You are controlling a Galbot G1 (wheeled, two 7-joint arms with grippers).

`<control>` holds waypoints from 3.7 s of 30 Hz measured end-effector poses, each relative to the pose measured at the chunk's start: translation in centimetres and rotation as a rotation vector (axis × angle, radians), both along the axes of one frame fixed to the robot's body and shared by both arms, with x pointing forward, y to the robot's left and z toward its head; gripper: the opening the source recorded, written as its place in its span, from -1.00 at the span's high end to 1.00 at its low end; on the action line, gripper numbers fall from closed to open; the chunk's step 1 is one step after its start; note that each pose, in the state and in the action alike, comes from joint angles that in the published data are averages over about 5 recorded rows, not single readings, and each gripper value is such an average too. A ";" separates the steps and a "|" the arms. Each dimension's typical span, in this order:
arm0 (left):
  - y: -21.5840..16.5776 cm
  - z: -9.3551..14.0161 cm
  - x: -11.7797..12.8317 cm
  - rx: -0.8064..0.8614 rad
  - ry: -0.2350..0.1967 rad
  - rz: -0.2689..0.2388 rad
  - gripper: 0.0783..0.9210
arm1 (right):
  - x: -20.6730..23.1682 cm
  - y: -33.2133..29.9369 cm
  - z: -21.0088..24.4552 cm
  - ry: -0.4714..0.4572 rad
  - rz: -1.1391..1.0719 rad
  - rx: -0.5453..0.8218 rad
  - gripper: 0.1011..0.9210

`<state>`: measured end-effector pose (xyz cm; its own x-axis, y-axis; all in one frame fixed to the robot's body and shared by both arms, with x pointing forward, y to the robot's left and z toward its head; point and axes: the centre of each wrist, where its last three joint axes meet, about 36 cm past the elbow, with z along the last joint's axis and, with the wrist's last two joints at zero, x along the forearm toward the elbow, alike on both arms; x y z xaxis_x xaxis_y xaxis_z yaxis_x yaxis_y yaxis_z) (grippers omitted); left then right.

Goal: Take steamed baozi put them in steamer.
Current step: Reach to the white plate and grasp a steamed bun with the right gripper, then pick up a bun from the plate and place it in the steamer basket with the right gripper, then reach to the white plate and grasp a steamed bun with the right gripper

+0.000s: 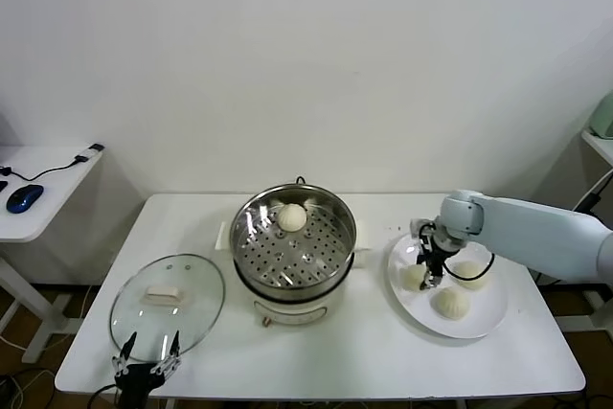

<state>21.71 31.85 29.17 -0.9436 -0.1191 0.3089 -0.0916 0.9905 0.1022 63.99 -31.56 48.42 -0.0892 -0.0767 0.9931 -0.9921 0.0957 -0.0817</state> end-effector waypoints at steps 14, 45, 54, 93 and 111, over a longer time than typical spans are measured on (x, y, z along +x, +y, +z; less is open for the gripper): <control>0.2 0.8 0.2 0.009 -0.016 -0.012 -0.77 | 2.9 5.8 19.4 -0.128 0.036 0.153 -0.31; 0.4 1.5 0.2 0.012 -0.041 0.006 -0.77 | -0.1 33.7 12.8 -0.088 0.204 0.176 -0.31; 0.4 1.4 0.4 0.012 -0.042 0.001 -0.77 | -0.2 35.3 10.5 -0.097 0.208 0.157 -0.31; 0.2 2.0 1.0 0.017 -0.064 0.000 -0.77 | -2.2 -0.5 13.8 -0.006 0.119 0.056 -0.76; -0.1 1.6 0.2 0.016 -0.045 0.007 -0.77 | -5.6 -7.1 1.4 0.063 0.027 -0.002 -0.76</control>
